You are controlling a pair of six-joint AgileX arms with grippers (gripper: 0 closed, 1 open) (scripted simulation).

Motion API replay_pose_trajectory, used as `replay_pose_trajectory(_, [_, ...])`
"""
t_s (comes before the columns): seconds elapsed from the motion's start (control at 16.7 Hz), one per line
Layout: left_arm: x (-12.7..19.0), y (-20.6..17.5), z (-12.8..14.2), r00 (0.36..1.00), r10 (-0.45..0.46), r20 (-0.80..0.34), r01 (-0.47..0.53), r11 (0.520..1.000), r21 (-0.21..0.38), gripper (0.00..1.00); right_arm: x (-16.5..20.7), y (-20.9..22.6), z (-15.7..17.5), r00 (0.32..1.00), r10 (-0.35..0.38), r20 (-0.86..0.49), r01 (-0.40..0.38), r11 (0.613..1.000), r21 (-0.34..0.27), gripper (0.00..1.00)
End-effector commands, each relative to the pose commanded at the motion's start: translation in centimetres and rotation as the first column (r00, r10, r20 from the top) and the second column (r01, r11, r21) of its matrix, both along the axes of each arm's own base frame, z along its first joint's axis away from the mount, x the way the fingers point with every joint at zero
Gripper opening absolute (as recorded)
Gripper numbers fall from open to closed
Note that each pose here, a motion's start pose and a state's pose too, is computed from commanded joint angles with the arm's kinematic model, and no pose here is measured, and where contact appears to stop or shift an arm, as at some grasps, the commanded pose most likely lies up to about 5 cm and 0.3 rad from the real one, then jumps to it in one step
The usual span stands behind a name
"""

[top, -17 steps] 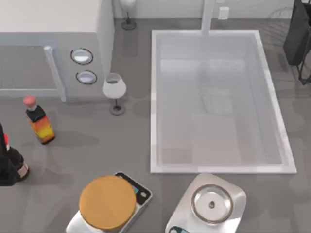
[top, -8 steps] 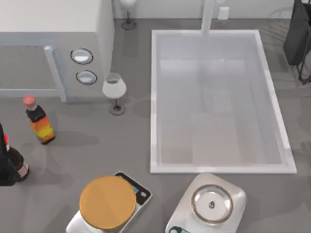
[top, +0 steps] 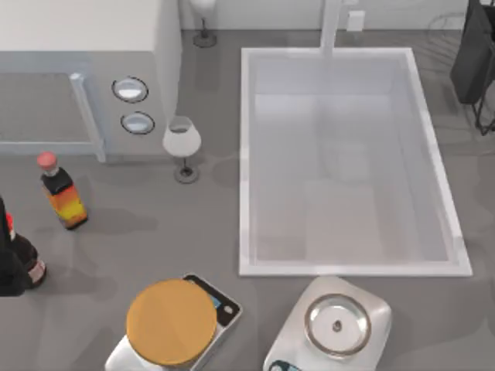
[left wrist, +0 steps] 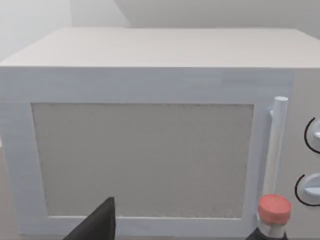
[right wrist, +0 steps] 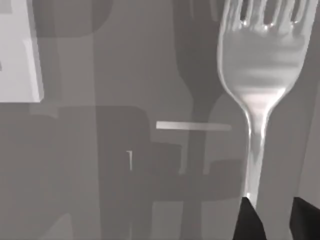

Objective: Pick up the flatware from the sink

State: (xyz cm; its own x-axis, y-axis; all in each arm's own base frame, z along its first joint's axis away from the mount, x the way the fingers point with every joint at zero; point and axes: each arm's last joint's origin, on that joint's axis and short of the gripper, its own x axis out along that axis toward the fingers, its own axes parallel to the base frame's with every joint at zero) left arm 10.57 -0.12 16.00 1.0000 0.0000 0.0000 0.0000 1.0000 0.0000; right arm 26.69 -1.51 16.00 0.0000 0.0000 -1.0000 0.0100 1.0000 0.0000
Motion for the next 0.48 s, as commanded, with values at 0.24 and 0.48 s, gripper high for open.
replay_pose_trajectory(0.24, [0.0,0.0,0.0,1.0,0.0,0.0,0.0,1.0,0.0,1.0,0.0,0.0,0.0,1.0,0.0,0.0,0.0,1.0,0.0,0.68])
replay_pose_trajectory(0.48, [0.0,0.0,0.0,1.0,0.0,0.0,0.0,1.0,0.0,1.0,0.0,0.0,0.0,1.0,0.0,0.0,0.0,1.0,0.0,0.98])
